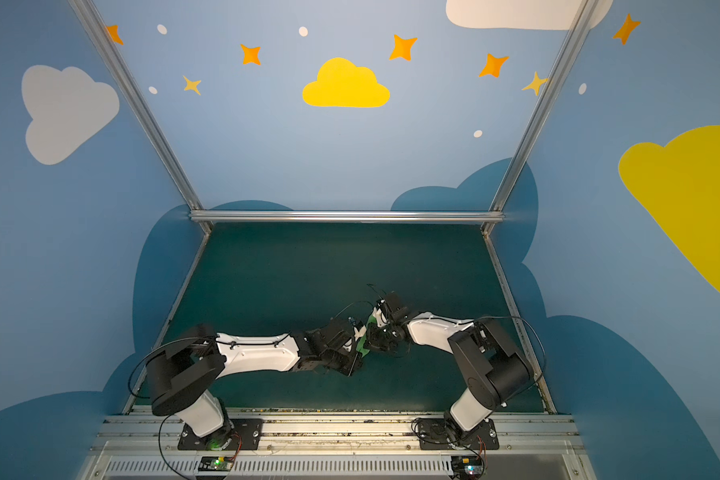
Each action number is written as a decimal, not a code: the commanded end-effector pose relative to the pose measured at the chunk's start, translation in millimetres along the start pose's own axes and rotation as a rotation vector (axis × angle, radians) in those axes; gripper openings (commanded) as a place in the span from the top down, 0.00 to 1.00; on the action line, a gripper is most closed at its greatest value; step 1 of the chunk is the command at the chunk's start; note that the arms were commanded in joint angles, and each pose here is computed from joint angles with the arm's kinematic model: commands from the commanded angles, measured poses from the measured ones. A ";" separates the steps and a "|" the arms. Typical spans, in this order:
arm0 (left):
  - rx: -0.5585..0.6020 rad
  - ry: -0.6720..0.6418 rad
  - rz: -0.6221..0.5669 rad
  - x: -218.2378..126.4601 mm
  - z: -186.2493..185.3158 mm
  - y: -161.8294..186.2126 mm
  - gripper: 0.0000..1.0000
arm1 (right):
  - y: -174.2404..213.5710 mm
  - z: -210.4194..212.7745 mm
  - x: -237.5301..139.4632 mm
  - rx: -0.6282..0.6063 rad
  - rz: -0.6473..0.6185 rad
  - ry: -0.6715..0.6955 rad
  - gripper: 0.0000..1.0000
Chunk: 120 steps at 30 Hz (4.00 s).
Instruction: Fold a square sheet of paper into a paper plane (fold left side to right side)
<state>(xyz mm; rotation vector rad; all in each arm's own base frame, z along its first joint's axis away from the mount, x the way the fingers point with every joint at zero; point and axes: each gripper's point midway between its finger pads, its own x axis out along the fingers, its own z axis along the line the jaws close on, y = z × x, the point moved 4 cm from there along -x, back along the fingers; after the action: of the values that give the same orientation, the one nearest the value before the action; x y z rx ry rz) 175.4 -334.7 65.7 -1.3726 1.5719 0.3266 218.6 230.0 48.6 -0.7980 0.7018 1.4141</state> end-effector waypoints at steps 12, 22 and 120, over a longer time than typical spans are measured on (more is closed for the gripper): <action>-0.012 -0.018 -0.063 4.2 11.2 -25.7 0.97 | 15.3 -25.5 14.0 0.045 0.056 0.097 1.00; 0.001 0.000 -0.051 5.8 8.5 -26.2 0.97 | 15.9 -25.4 14.8 0.045 0.058 0.099 1.00; -0.121 -0.177 -0.113 -1.1 65.4 -1.3 0.96 | 21.0 -39.0 15.4 0.069 0.055 0.162 1.00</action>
<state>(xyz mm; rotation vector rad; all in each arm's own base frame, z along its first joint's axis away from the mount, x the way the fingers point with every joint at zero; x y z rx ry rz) 214.2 -304.4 50.3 -1.5318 1.3638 0.4010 219.3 232.2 47.5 -0.7753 0.7056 1.4077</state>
